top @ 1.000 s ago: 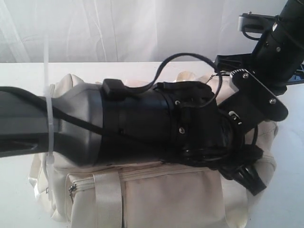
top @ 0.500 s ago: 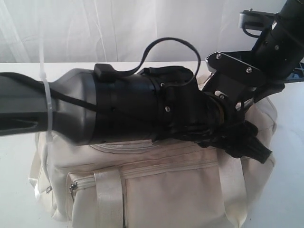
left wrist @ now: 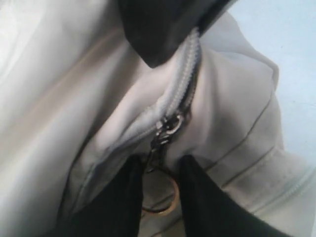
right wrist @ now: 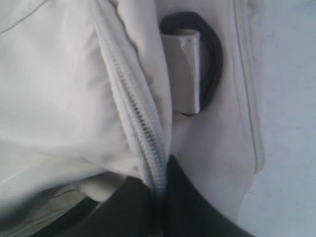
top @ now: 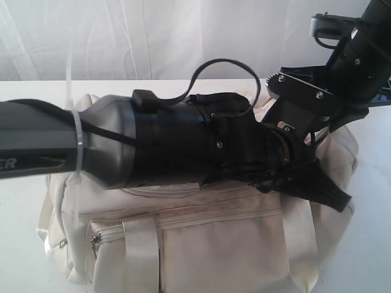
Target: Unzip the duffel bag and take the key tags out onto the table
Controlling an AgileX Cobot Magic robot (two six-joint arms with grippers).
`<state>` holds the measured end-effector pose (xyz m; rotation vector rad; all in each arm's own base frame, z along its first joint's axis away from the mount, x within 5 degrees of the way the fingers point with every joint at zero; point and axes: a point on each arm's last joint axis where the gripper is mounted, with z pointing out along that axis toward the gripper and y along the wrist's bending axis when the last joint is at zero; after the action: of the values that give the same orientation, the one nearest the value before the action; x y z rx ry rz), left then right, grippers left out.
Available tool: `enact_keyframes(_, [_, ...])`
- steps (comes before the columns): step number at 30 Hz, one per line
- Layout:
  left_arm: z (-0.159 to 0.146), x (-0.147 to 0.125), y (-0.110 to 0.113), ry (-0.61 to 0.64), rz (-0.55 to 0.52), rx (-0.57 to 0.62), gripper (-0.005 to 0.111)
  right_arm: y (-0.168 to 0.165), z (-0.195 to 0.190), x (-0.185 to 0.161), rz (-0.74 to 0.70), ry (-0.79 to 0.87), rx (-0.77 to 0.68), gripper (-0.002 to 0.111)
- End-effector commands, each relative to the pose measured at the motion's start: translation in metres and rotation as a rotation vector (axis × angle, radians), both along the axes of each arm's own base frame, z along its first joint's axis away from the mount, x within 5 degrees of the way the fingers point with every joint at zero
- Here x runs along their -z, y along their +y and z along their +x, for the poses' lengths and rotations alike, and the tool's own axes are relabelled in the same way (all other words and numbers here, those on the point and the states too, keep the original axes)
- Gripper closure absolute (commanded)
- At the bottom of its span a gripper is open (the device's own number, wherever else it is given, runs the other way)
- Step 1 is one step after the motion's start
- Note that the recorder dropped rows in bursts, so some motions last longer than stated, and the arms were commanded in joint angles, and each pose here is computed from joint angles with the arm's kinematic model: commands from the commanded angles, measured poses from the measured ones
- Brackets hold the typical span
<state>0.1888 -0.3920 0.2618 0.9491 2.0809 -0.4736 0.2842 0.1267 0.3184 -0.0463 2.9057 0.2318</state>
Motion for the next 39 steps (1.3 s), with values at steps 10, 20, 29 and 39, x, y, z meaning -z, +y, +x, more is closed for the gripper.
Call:
enact_keyframes(10, [-0.017,-0.032,0.028,0.094,0.095,0.090,0.103,-0.004,-0.001,-0.006,-0.013,-0.022,-0.008,0.108])
enact_keyframes(20, [-0.030,-0.021,0.039,0.165,0.313,0.241,0.103,-0.004,0.000,-0.006,-0.019,-0.025,-0.008,0.108])
enact_keyframes(29, [-0.037,-0.037,0.058,0.176,0.393,0.266,0.107,-0.005,0.000,-0.006,-0.030,-0.029,-0.009,0.108])
enact_keyframes(39, [-0.048,-0.050,0.085,0.221,0.552,0.301,0.107,-0.005,0.000,-0.006,-0.032,-0.030,-0.010,0.108])
